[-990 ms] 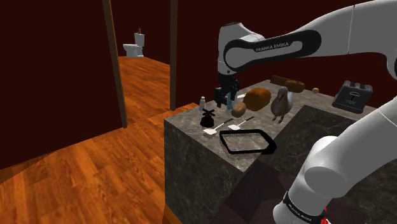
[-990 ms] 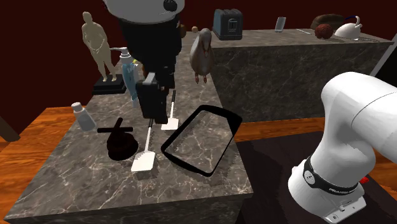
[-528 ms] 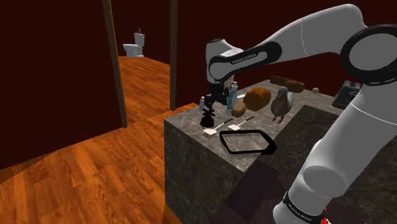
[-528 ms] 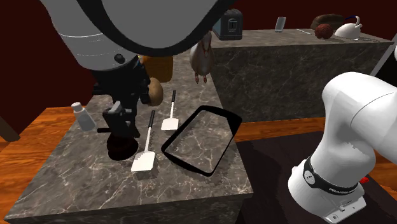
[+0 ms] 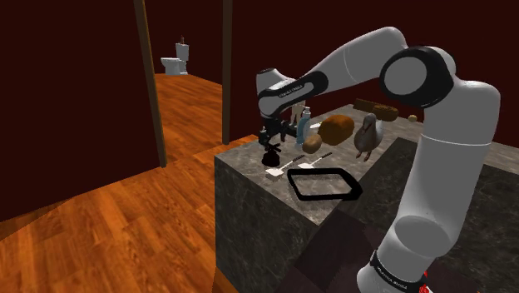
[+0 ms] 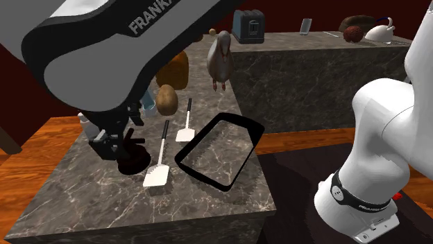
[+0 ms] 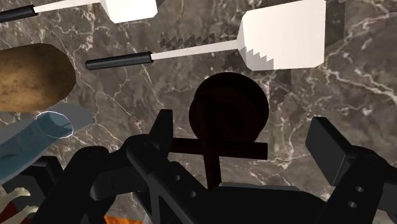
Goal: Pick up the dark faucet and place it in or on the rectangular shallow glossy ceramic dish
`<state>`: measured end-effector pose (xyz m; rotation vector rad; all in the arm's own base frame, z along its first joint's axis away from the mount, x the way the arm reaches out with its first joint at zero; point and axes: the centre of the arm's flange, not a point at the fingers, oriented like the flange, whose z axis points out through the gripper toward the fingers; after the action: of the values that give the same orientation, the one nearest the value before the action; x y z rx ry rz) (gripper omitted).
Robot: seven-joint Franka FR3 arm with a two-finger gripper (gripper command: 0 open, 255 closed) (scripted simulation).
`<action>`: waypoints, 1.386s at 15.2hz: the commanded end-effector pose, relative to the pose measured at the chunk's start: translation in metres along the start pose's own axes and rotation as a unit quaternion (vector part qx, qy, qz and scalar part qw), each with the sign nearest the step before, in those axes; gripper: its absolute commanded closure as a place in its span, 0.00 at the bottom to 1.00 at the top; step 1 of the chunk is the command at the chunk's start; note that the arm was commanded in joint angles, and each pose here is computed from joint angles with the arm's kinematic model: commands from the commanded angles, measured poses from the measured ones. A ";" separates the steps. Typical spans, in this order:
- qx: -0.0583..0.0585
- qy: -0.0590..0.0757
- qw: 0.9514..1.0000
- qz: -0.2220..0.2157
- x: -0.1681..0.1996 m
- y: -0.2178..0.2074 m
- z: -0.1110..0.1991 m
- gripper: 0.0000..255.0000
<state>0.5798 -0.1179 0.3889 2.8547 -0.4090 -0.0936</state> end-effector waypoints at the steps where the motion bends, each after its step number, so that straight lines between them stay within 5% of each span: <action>1: -0.005 -0.005 1.000 0.004 0.020 0.000 0.018 0.00; 10: -0.006 -0.006 1.000 0.006 0.027 0.001 0.064 0.00; 17: -0.006 -0.006 1.000 0.006 0.027 0.001 0.064 0.00; 18: -0.006 -0.006 1.000 0.006 0.027 0.001 0.064 1.00; 21: -0.006 -0.006 1.000 0.006 0.027 0.001 0.065 1.00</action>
<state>0.5997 -0.1426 0.3292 2.8394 -0.4270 -0.1026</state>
